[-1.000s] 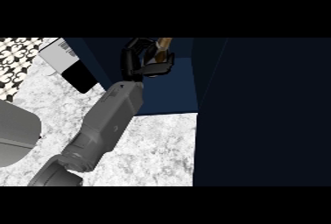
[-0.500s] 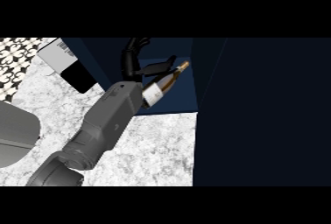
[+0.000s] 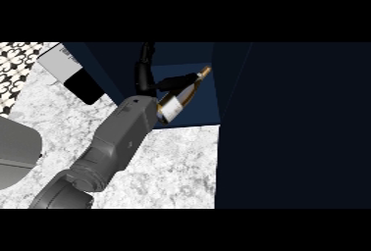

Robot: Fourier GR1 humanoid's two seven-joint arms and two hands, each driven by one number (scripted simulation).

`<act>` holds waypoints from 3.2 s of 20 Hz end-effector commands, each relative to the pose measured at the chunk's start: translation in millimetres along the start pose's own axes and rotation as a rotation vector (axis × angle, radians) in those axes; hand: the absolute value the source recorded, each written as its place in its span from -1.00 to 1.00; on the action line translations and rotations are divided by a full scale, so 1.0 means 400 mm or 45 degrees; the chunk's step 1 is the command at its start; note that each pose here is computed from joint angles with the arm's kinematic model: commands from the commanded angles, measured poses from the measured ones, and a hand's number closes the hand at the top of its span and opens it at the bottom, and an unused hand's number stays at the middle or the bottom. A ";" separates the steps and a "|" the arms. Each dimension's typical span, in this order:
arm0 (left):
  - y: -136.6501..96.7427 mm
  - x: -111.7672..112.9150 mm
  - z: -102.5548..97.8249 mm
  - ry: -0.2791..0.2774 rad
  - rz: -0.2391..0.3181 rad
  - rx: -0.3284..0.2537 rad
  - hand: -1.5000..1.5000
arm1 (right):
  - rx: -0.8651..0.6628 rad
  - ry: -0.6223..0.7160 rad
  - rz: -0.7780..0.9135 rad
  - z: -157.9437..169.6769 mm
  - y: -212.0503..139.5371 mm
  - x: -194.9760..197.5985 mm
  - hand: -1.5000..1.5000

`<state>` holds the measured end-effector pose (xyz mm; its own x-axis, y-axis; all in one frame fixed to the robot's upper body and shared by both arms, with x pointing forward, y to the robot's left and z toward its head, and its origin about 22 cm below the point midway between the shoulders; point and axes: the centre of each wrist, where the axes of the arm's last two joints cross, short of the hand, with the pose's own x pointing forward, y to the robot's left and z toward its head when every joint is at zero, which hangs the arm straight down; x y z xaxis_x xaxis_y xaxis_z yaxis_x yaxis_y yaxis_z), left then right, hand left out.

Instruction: Pick up the wine, place it into the cabinet and close the cabinet

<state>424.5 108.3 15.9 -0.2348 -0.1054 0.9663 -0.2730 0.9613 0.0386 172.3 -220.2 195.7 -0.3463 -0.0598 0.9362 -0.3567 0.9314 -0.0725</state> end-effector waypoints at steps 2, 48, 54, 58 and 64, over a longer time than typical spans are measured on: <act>0.032 -0.017 -0.003 0.016 -0.074 0.022 -1.00 | 0.014 -0.022 0.000 0.013 -0.002 0.011 -1.00; 0.028 -0.076 0.108 -0.006 0.313 -0.114 -1.00 | 0.005 -0.015 -0.036 -0.008 0.035 0.039 -1.00; -0.011 -0.069 0.230 0.019 0.320 -0.177 -1.00 | -0.015 0.000 -0.021 0.052 0.041 0.072 -1.00; -0.034 -0.037 0.295 0.000 0.322 -0.178 -1.00 | -0.047 0.014 -0.007 0.054 -0.017 0.041 -1.00; -0.041 -0.013 0.403 -0.074 0.305 -0.206 -1.00 | -0.065 -0.002 0.022 0.081 -0.005 0.036 -1.00</act>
<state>304.4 61.0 -33.0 -0.3012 0.1307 0.9446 -0.0484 0.9872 -0.1520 166.9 -229.0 193.7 -0.3183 -0.0225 0.9477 -0.3002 0.9506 -0.0783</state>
